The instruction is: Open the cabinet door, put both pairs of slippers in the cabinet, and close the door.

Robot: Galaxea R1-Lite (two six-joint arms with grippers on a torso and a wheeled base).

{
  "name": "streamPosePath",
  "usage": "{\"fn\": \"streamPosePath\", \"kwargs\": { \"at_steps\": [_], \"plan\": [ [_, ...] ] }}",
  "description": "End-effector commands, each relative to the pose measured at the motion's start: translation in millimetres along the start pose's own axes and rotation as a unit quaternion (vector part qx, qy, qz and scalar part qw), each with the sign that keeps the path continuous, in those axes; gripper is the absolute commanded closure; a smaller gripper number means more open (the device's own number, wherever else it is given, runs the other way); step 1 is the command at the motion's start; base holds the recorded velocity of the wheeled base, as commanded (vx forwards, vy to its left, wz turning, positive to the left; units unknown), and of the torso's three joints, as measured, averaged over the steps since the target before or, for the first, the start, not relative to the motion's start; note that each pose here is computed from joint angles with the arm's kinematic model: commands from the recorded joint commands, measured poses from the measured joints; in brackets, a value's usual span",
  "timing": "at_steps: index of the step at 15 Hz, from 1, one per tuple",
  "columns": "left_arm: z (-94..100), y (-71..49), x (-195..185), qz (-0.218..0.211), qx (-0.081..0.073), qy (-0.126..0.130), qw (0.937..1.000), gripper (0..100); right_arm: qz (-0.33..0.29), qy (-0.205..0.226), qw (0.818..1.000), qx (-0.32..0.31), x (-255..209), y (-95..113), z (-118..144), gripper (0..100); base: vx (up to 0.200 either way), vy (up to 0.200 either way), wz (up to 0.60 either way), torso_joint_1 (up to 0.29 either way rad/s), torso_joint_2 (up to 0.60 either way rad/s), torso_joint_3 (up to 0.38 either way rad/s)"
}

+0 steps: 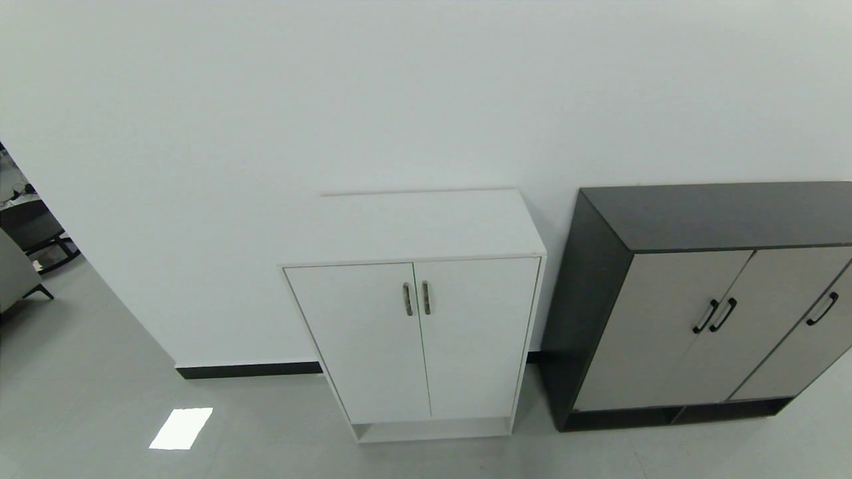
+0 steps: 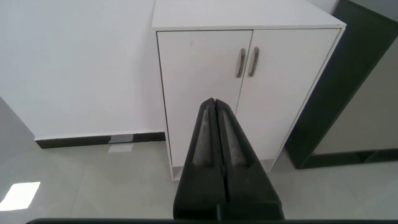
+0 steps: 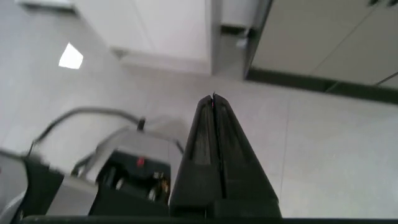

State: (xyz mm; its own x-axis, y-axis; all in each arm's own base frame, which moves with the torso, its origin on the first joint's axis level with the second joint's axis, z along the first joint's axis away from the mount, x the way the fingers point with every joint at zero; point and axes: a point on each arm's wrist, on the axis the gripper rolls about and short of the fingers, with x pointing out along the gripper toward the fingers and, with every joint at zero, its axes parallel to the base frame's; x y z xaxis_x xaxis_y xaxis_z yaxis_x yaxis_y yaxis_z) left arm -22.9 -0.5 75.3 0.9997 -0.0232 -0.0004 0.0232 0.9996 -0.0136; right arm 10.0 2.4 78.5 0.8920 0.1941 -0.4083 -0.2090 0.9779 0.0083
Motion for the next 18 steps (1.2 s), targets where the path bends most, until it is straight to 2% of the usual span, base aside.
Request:
{"fn": "streamPosePath", "kwargs": {
  "at_steps": [1, 4, 8, 9, 11, 13, 14, 18],
  "plan": [
    [0.0, 0.0, 0.1, 0.000, 0.000, 0.001, 1.0000, 100, -0.047, -0.084, 0.995, 0.015, -12.3, 0.5, -5.0, 100, 0.000, 0.000, 0.00, 0.000, 0.00, 0.000],
    [0.0, 0.0, 0.1, 0.000, 0.001, 0.001, 1.0000, 100, -0.057, -0.164, 0.985, 0.011, -23.1, 2.2, -11.3, 100, 0.000, 0.000, 0.00, 0.000, 0.00, 0.000],
    [0.0, 0.0, 0.1, -0.001, 0.002, 0.001, 1.0000, 100, -0.072, -0.163, 0.984, 0.015, -23.0, 1.9, -11.4, 100, 0.000, 0.000, 0.00, 0.000, 0.00, 0.000],
    [0.0, 0.0, 0.1, -0.001, 0.002, 0.001, 1.0000, 100, -0.112, -0.161, 0.980, 0.025, -22.7, 3.1, -11.2, 100, 0.000, 0.000, 0.00, 0.000, 0.00, 0.000],
    [0.0, 0.0, 0.1, -0.001, 0.002, 0.001, 1.0000, 100, -0.129, -0.170, 0.976, 0.030, -23.7, 4.0, -12.0, 100, 0.000, 0.000, 0.00, 0.000, 0.00, 0.000],
    [0.0, 0.0, 0.1, -0.001, 0.002, 0.001, 1.0000, 100, -0.104, -0.180, 0.978, 0.033, -24.7, 4.3, -12.6, 100, 0.000, 0.000, 0.00, 0.000, 0.00, 0.000],
    [0.0, 0.0, 0.1, -0.001, 0.002, 0.001, 1.0000, 100, -0.084, -0.199, 0.976, 0.026, -27.3, 4.2, -14.6, 100, 0.000, 0.000, 0.00, 0.000, 0.00, 0.000],
    [0.0, -0.1, 0.1, -0.001, 0.002, 0.001, 1.0000, 100, -0.094, -0.209, 0.973, 0.025, -28.4, 4.8, -15.8, 100, 0.000, 0.000, 0.00, 0.000, 0.00, 0.000]
  ]
}}
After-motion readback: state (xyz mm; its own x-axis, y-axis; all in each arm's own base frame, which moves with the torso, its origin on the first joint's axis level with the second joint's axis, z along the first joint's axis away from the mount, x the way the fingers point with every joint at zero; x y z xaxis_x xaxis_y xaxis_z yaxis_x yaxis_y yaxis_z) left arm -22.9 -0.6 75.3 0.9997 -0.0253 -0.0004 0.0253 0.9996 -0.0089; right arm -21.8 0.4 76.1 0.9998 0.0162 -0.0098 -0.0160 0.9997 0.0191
